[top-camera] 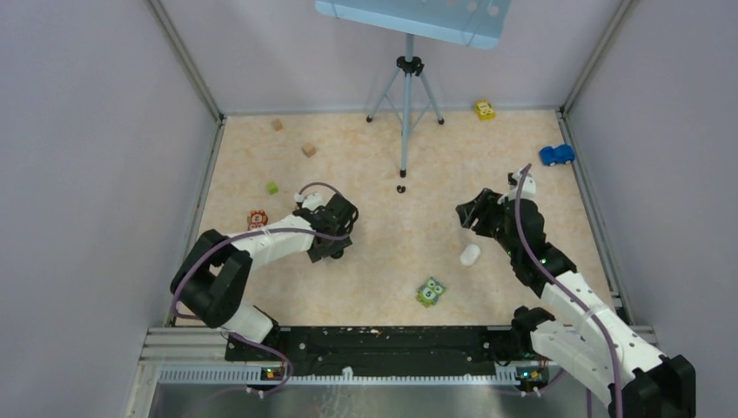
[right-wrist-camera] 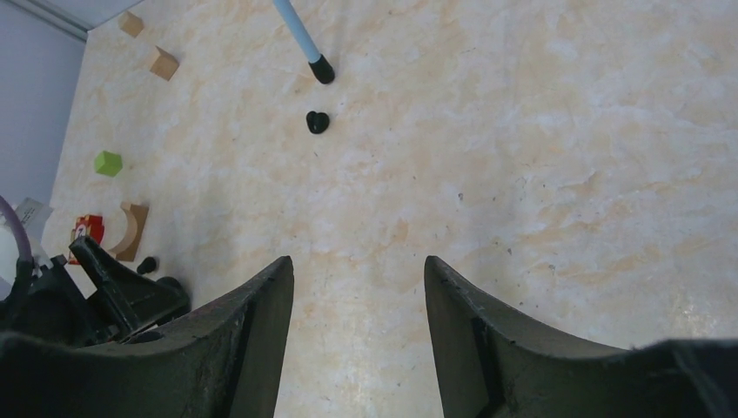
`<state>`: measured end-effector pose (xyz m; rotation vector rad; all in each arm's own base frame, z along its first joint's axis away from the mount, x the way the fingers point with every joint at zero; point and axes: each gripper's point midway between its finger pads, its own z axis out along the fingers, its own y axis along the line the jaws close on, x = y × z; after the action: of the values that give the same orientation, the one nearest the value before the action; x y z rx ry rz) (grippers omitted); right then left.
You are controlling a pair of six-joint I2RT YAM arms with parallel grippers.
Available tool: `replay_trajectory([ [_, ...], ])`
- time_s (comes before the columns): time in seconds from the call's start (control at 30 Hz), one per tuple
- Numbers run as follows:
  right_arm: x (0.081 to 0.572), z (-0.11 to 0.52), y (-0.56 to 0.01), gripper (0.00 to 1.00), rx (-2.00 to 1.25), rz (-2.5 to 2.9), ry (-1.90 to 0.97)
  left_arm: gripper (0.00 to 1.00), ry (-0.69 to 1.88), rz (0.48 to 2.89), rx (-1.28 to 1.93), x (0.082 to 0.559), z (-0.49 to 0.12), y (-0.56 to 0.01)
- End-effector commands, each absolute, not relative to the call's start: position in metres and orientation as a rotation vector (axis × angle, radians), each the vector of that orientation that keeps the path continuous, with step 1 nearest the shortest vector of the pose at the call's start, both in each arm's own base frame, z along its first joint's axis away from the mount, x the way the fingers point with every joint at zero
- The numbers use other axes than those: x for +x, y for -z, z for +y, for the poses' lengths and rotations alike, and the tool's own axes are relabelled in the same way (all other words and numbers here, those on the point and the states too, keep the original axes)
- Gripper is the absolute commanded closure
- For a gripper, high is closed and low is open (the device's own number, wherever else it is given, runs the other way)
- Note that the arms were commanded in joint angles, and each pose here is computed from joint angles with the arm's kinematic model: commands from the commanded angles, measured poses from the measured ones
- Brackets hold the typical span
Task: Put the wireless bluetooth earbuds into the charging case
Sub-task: Pick up the charging case from the center of the board.
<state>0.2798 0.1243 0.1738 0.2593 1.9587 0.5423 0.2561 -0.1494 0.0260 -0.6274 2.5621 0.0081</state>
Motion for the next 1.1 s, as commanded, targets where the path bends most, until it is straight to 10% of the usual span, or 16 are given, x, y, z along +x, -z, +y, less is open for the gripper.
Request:
replay_trajectory([
  [0.0, 0.279, 0.125, -0.181, 0.44, 0.272, 1.918, -0.582, 0.32, 0.017, 2.511, -0.716, 0.265, -0.153, -0.022],
  [0.2, 0.277, 0.126, -0.18, 0.44, 0.276, 1.921, -0.593, 0.54, 0.085, 2.545, -0.655, 0.265, -0.164, -0.022],
  [0.63, 0.272, 0.186, -0.194, 0.44, 0.155, 1.927, -0.961, 0.52, 0.847, 2.175, 0.23, 0.266, -0.283, -0.163],
  [1.07, 0.26, 0.262, -0.238, 0.29, -0.005, 1.929, -1.356, 0.56, 1.026, 2.009, 0.582, 0.24, -0.309, -0.194],
])
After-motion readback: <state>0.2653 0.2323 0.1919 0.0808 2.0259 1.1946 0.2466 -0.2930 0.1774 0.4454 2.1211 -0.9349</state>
